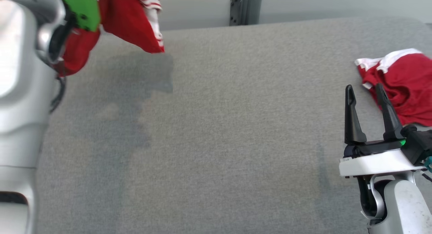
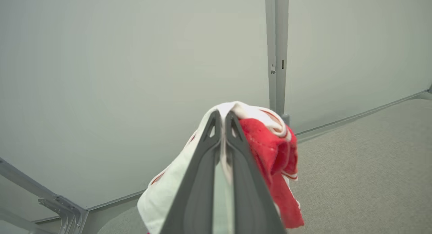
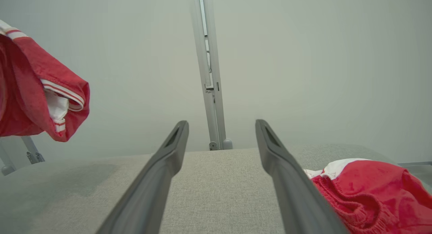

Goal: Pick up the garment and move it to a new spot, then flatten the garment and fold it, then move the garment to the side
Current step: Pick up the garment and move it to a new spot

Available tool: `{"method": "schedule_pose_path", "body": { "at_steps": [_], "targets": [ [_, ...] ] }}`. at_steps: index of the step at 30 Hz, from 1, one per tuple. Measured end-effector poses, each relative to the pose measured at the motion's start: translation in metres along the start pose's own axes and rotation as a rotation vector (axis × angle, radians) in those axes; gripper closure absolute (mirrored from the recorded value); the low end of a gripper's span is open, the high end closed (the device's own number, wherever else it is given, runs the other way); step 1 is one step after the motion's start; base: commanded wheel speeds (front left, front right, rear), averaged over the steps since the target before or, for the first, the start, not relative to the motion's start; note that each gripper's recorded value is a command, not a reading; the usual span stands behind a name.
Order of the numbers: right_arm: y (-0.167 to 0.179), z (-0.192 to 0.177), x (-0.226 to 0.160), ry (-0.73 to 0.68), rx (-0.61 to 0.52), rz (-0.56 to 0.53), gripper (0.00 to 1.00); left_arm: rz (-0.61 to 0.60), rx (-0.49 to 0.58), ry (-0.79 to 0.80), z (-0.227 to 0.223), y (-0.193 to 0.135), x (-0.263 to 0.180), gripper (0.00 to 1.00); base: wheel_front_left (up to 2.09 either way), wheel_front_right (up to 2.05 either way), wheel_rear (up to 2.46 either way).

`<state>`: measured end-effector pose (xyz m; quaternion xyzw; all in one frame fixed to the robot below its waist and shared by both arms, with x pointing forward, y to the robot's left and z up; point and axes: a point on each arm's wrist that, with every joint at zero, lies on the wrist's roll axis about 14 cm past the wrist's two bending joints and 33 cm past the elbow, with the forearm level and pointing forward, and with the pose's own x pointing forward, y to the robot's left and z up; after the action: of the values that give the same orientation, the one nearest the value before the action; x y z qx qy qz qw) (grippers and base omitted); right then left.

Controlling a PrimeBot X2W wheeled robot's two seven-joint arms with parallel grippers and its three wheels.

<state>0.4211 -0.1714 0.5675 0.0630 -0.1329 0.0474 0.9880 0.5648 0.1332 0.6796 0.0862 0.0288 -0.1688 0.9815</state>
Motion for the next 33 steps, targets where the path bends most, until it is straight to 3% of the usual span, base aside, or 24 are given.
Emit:
{"method": "schedule_pose_path", "body": {
  "at_steps": [6, 13, 16, 21, 22, 23, 24, 26, 33],
  "targets": [
    [-0.018, 0.021, -0.021, -0.04, -0.008, -0.057, 0.0, -0.193, -0.061, -0.044, 0.013, -0.094, 0.0, 1.0, 0.0, 0.0, 0.0],
    [-0.042, 0.028, -0.041, -0.044, -0.018, -0.132, 0.0, -0.307, -0.299, -0.018, -0.019, -0.173, 0.008, 1.0, 0.0, 0.0, 0.0],
    [-0.048, 0.028, -0.044, -0.045, -0.018, -0.154, 0.0, -0.294, -0.398, 0.055, -0.059, -0.188, 0.014, 1.0, 0.0, 0.0, 0.0],
    [-0.061, 0.022, -0.049, -0.024, -0.026, -0.193, 0.0, -0.235, -0.435, 0.193, -0.138, -0.198, 0.017, 1.0, 0.0, 0.0, 0.0],
    [-0.064, 0.021, -0.05, -0.019, -0.03, -0.201, 0.0, -0.215, -0.438, 0.208, -0.15, -0.197, 0.017, 0.91, 0.0, 0.0, 0.0],
    [-0.067, 0.02, -0.051, -0.014, -0.033, -0.21, 0.0, -0.189, -0.442, 0.222, -0.162, -0.194, 0.018, 0.68, 0.0, 0.0, 0.0],
    [-0.069, 0.018, -0.051, -0.009, -0.035, -0.216, 0.0, -0.175, -0.436, 0.238, -0.173, -0.192, 0.019, 0.58, 0.0, 0.0, 0.0],
    [-0.073, 0.016, -0.053, -0.002, -0.039, -0.227, 0.0, -0.143, -0.432, 0.254, -0.189, -0.186, 0.02, 0.0, 0.0, 0.0, 0.0],
    [-0.074, 0.013, -0.051, 0.004, -0.044, -0.228, 0.0, -0.128, -0.414, 0.182, -0.19, -0.177, 0.022, 0.0, 0.0, 0.0, 0.0]
  ]
}}
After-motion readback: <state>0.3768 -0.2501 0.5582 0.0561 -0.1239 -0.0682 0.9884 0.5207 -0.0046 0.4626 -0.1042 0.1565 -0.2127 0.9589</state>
